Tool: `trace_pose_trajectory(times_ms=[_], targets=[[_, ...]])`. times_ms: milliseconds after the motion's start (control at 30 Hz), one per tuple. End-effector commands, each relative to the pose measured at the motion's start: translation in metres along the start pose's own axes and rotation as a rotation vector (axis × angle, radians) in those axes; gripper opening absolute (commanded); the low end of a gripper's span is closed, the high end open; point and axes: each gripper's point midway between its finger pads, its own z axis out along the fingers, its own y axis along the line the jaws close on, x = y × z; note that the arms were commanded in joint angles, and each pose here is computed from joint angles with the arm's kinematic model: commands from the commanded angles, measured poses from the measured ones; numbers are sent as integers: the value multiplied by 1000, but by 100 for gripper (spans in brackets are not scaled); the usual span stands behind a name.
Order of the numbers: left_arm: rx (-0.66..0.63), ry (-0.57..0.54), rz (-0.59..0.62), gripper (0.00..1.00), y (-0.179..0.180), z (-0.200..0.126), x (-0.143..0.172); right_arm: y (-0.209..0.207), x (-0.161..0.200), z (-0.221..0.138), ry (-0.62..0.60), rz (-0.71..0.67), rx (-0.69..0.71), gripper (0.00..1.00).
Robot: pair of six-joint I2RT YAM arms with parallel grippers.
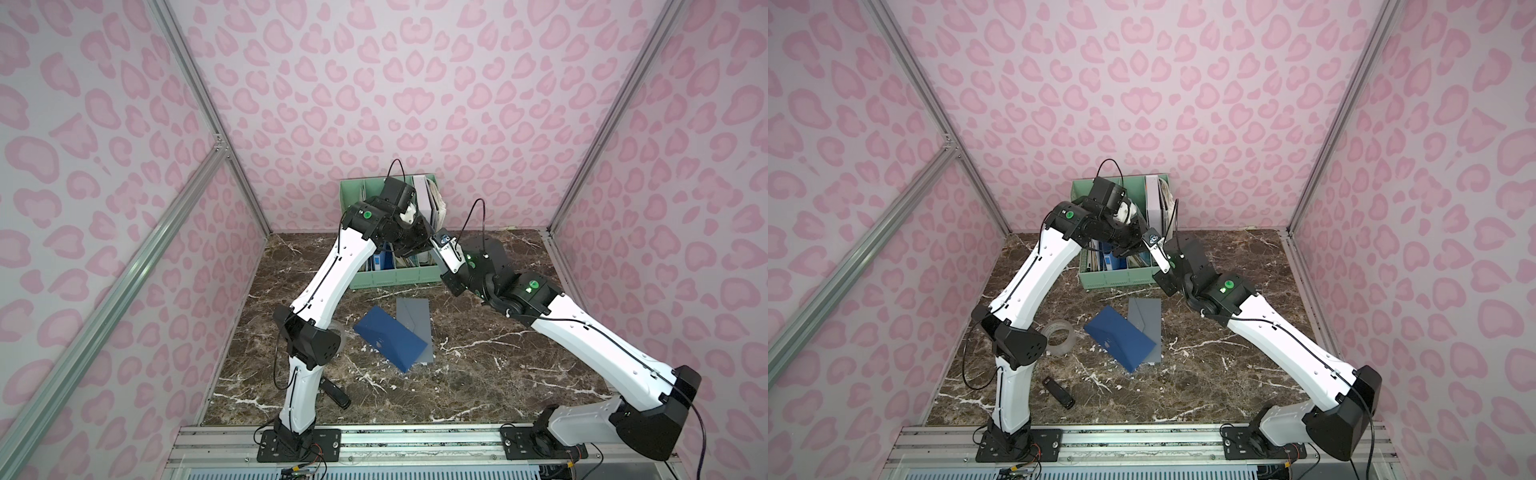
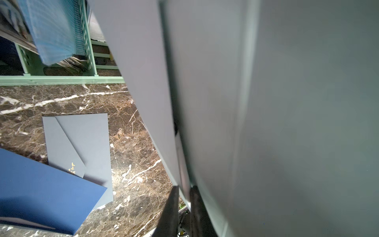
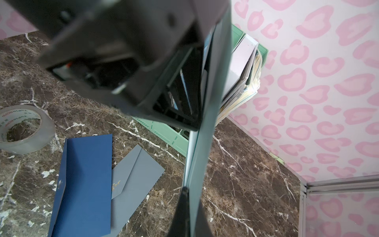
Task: Take the letter paper out of the envelope
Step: Take out the letter paper from the envelope.
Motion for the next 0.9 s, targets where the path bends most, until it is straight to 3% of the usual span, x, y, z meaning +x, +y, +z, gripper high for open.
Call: trace_pose_trajectory(times_ms=[0, 233, 467, 867], targets=[[-46, 9, -9, 12, 11, -2, 3, -7, -12, -7, -51, -39, 115, 0], [-52, -10, -20, 8, 13, -5, -2, 13, -4, -16, -99, -173, 223, 0], [-38, -15, -17, 0, 10, -4, -4, 16, 0, -13, -87, -138, 208, 0], [1, -26, -7, 0, 0, -8, -6, -1, 7, -4, -57, -24, 159, 0]])
